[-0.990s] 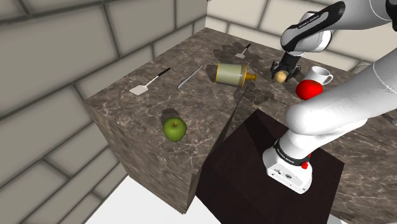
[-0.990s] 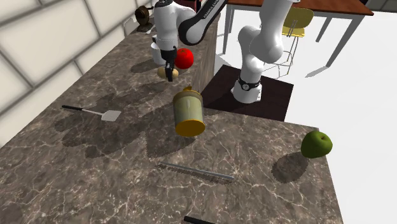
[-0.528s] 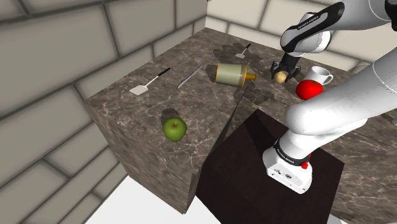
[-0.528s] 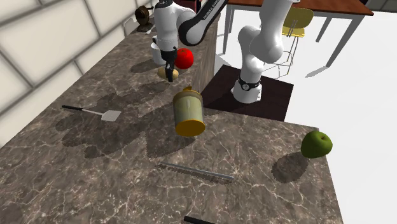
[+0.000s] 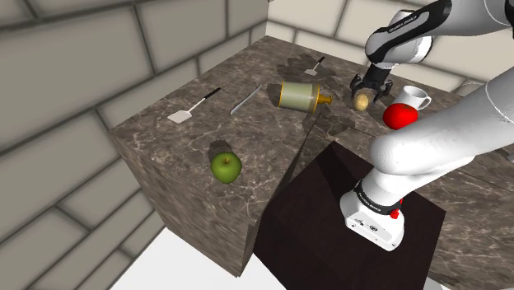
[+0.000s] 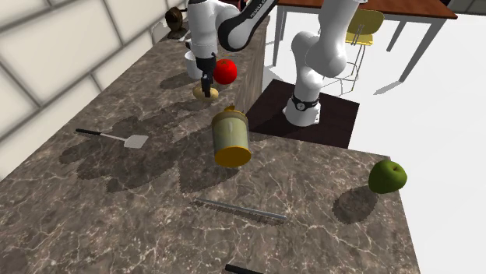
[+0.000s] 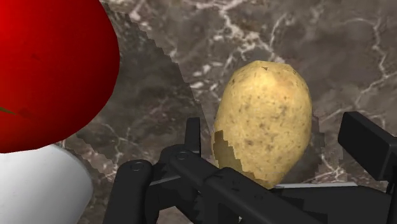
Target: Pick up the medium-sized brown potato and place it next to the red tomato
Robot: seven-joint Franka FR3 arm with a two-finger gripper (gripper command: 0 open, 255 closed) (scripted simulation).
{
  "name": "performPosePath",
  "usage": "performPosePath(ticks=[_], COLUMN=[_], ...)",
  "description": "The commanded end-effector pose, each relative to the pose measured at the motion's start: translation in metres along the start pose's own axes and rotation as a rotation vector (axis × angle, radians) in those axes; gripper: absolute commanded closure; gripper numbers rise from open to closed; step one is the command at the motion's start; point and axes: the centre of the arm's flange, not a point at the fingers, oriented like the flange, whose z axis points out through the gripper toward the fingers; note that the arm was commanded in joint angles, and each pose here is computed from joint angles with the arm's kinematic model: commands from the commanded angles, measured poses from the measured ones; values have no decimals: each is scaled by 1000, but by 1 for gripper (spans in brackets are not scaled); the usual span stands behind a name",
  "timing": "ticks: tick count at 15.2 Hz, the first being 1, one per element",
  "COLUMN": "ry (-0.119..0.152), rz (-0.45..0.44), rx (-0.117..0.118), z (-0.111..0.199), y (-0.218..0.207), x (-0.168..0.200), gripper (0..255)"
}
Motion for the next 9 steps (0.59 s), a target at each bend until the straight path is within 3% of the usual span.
performPosePath(ticks=[1, 9], ry=[-1, -1], rz=[0, 0], rx=[-1, -1], z=[-22, -32], y=[1, 1], x=[-1, -1], gripper=[0, 0])
